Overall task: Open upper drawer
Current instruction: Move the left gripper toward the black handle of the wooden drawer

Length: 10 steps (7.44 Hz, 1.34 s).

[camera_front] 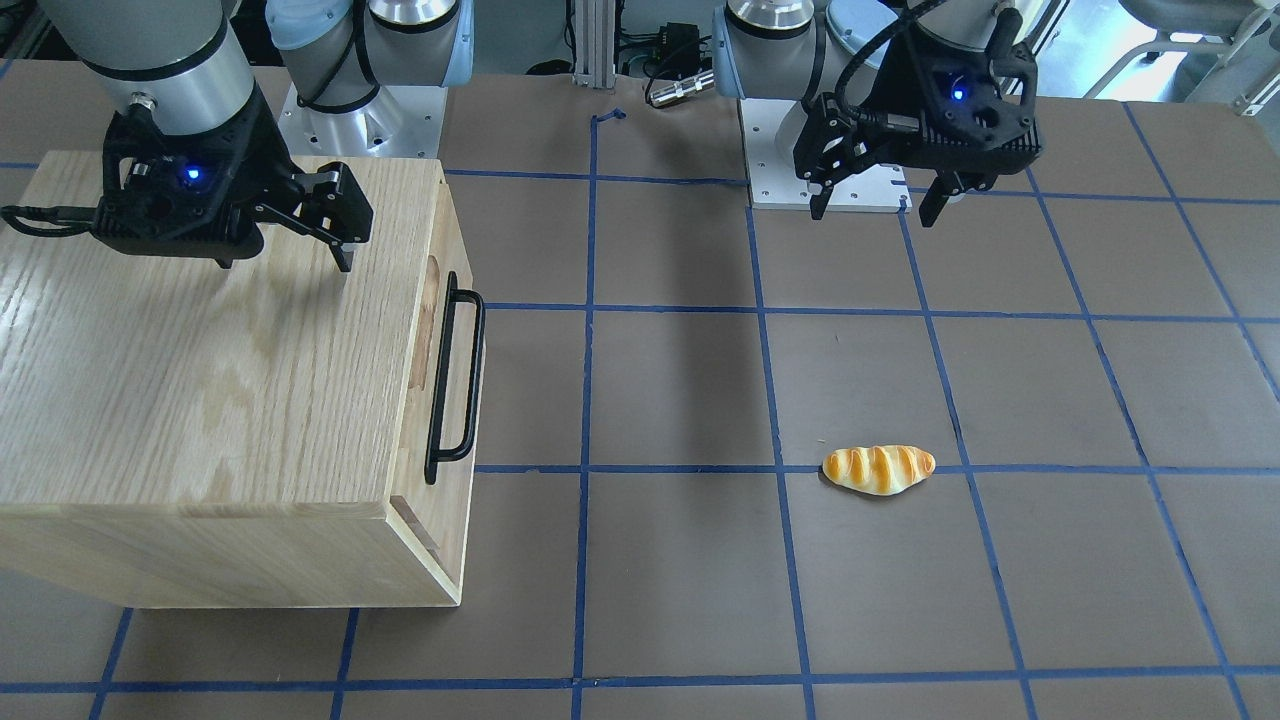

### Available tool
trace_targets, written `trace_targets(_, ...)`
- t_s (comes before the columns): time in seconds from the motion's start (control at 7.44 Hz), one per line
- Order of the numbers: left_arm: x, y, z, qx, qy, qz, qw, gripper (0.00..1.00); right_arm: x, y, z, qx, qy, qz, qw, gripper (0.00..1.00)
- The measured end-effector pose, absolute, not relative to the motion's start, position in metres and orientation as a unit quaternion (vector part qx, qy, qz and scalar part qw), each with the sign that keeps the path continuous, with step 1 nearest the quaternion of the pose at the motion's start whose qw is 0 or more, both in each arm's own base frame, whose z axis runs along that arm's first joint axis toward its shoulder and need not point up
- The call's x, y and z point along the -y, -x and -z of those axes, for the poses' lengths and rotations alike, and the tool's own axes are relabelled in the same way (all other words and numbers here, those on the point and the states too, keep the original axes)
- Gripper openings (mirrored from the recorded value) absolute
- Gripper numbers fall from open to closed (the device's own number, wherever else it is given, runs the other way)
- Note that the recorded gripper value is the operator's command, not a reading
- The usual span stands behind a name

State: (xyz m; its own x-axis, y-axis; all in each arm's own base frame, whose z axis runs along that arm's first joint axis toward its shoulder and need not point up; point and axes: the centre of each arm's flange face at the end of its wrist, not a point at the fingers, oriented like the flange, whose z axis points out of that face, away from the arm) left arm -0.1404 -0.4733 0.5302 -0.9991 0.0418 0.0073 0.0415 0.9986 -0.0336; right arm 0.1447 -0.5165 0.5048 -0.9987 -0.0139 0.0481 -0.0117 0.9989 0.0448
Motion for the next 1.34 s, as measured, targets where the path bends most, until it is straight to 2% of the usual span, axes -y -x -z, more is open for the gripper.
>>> trace_targets(0.27,0.489,0.145,-0.516,1.000,0.005,-0.014,0.020,1.00,0.516,-0.145,-0.505,0.999,-0.007,0.022,0.024,1.00)
trace_targets(0.81,0.549,0.229,-0.454,0.984,-0.091,-0.032,0.148,1.00,0.516,-0.145,-0.505,0.999,-0.006,0.022,0.024,1.00)
trace_targets(1.34,0.566,0.309,-0.411,0.954,-0.168,-0.001,0.250,1.00,0.516,-0.145,-0.505,0.999,-0.007,0.022,0.024,1.00)
